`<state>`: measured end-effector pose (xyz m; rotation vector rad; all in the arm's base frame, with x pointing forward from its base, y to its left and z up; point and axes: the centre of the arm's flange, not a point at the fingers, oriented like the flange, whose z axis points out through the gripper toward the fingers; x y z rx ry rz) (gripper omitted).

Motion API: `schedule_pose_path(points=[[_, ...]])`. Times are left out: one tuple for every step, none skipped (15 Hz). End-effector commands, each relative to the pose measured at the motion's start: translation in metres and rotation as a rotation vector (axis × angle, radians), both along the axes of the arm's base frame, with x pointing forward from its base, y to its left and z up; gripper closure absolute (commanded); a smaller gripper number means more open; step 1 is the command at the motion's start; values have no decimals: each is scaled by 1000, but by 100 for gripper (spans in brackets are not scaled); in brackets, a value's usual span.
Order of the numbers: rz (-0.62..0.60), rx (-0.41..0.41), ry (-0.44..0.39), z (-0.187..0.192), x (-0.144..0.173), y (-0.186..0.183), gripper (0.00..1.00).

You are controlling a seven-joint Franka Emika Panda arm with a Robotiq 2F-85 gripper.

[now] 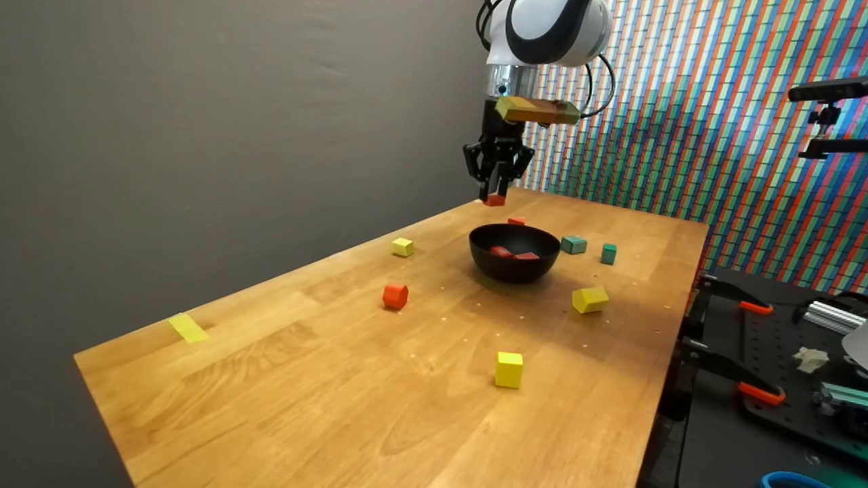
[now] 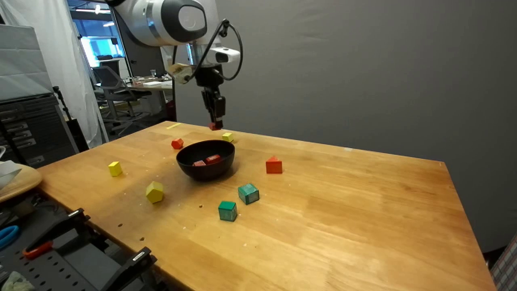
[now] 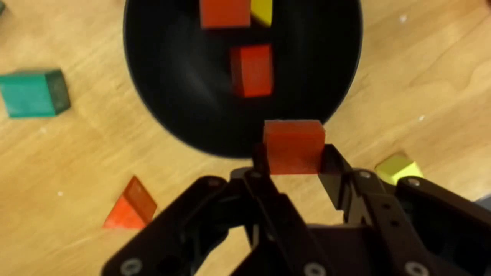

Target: Put all the blocks in the bowl

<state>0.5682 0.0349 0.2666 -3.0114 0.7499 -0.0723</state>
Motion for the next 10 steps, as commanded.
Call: schedule_pose_path(points=[[-38, 57, 32, -15, -33, 8, 87], [-53, 35, 46, -23, -35, 8, 74], [-58, 38, 62, -27, -38, 8, 54], [-59, 34, 72, -31, -41, 8, 35], [-56, 34, 82, -31, -43, 9, 29], [-40, 28, 81, -28, -45, 11, 23], [-26, 26, 72, -23, -47, 14, 14], [9, 17, 51, -13, -48, 19, 7], [37, 6, 22, -4, -48, 24, 0], [84, -3, -32, 11, -47, 33, 0]])
